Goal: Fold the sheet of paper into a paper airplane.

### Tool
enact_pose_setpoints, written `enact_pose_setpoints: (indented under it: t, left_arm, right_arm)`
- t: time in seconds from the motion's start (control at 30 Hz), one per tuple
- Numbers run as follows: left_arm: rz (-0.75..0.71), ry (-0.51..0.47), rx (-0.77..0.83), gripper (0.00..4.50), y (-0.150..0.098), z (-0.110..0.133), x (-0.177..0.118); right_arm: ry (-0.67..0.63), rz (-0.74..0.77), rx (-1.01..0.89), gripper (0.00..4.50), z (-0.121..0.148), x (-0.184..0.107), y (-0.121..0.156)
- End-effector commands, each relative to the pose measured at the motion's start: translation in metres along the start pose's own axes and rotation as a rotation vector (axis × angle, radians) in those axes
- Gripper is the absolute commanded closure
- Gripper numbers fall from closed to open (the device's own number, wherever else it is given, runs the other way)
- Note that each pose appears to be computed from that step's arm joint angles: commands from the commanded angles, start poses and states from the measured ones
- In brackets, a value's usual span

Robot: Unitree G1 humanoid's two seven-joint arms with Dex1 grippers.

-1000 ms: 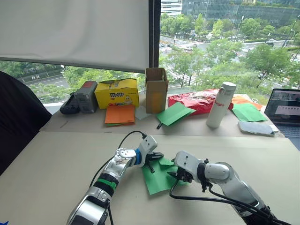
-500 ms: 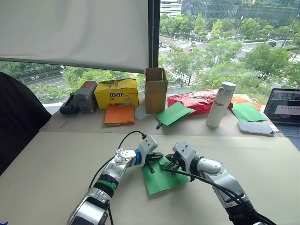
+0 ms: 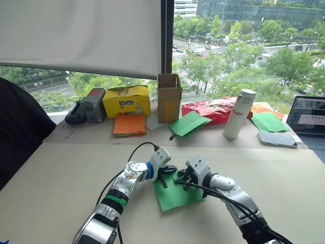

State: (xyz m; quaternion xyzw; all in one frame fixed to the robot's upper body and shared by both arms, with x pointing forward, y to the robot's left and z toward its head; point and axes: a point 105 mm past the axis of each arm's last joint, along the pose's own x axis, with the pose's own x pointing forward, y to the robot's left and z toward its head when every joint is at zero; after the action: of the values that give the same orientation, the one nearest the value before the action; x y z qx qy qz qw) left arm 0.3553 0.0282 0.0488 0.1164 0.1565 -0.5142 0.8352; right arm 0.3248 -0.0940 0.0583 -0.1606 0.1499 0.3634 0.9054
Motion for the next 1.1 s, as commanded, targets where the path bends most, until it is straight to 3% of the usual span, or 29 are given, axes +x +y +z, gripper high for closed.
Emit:
enact_pose_setpoints:
  t: [0.03,0.6,0.7,0.87,1.1]
  left_arm:
    - [-0.010,0.056,-0.015,4.50,-0.004,-0.017,0.000]
    - [-0.027,0.057,-0.001,4.50,-0.004,-0.016,0.001]
    - [-0.027,0.056,0.000,4.50,-0.004,-0.015,0.001]
    - [-0.028,0.043,0.001,4.50,-0.003,-0.012,-0.001]
    - [-0.018,0.005,-0.017,4.50,0.001,-0.003,-0.005]
  right_arm:
    - [-0.003,-0.028,0.011,4.48,-0.002,-0.011,-0.007]
    - [0.000,-0.066,0.048,4.48,-0.016,-0.036,-0.015]
    - [-0.038,-0.088,0.039,4.48,-0.010,-0.039,-0.021]
    - [-0.159,-0.016,-0.033,4.48,0.028,-0.039,-0.013]
    - [-0.083,0.081,-0.087,4.48,0.019,-0.021,0.003]
